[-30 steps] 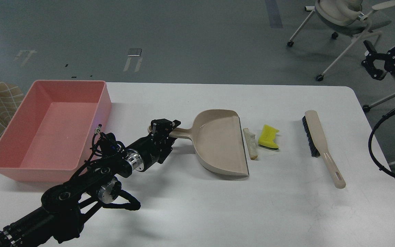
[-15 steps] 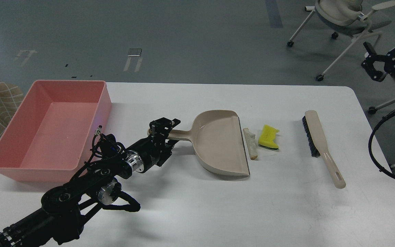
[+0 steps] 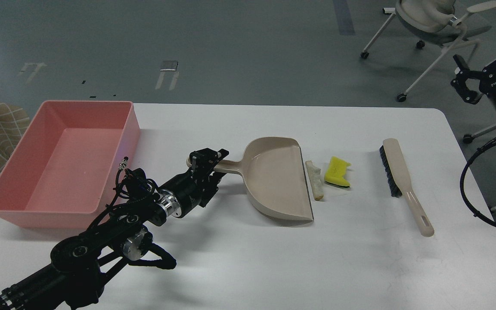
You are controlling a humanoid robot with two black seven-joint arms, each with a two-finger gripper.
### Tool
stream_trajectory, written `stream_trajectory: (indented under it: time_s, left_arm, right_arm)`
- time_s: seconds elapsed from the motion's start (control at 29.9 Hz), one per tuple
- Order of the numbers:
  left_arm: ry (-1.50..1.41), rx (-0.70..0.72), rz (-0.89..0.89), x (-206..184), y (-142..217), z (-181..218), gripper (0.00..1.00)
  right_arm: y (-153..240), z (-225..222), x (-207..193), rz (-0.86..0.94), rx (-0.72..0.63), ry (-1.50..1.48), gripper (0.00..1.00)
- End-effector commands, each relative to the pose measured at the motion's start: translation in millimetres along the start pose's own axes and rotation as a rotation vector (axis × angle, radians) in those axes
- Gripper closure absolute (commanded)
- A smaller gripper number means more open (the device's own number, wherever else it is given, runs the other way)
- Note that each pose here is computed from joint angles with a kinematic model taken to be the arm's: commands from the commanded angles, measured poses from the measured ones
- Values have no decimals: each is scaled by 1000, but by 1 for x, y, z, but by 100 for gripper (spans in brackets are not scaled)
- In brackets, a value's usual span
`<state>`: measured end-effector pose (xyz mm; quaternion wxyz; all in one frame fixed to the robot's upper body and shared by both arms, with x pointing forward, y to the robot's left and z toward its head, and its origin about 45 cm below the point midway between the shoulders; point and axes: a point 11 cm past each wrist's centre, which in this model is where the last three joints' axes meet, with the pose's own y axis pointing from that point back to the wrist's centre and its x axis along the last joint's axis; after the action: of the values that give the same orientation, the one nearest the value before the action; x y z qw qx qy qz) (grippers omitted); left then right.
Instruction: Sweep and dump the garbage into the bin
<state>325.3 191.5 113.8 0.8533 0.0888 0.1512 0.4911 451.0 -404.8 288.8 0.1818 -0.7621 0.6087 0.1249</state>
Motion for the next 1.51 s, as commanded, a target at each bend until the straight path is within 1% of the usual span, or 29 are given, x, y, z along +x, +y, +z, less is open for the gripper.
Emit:
stream_trajectory:
  time_s: [0.0, 0.03, 0.07, 0.1, 0.17, 0.2, 0.64, 0.94, 1.04, 1.14, 1.2, 1.27, 1.34, 1.4, 1.47]
  left_arm:
    - [-7, -1, -4, 0, -1, 1, 53]
    - [-6, -3, -4, -1, -1, 1, 56]
    - [-5, -3, -5, -1, -1, 1, 62]
    - [-4, -5, -6, -2, -2, 2, 64]
    - [-7, -25, -11, -4, -2, 3, 74]
    - [-12, -28, -12, -4, -2, 4, 75]
    - [-93, -53, -9, 3, 1, 9, 83]
    - [-232, -67, -10, 16, 8, 14, 83]
    - [-249, -62, 0, 23, 11, 16, 83]
    - [-257, -60, 4, 26, 12, 17, 83]
    - [-262, -64, 4, 27, 11, 20, 83]
    - [-263, -66, 4, 27, 11, 20, 82]
    - [-261, -67, 0, 25, 11, 20, 82]
    - [-258, -67, -1, 24, 10, 19, 83]
    - [-258, -67, -1, 24, 10, 19, 83]
  right_arm:
    - [0, 0, 0, 0, 0, 0, 0]
    - [0, 0, 0, 0, 0, 0, 0]
    - [0, 0, 0, 0, 0, 0, 0]
    - [0, 0, 0, 0, 0, 0, 0]
    - [0, 0, 0, 1, 0, 1, 0]
    - [0, 0, 0, 1, 0, 1, 0]
    - [0, -1, 0, -1, 1, 2, 0]
    - [2, -8, 3, 4, 5, 22, 0]
    - [8, -22, 14, 20, -14, 91, 0]
    - [18, -40, 25, 33, -64, 233, 0]
    - [22, -64, 21, 6, -117, 433, 0]
    - [27, -76, 19, -4, -151, 541, 0]
    - [32, -76, 17, -20, -183, 602, 0]
    - [41, -84, 10, -54, -234, 722, 0]
    - [61, -100, 11, -75, -338, 920, 0]
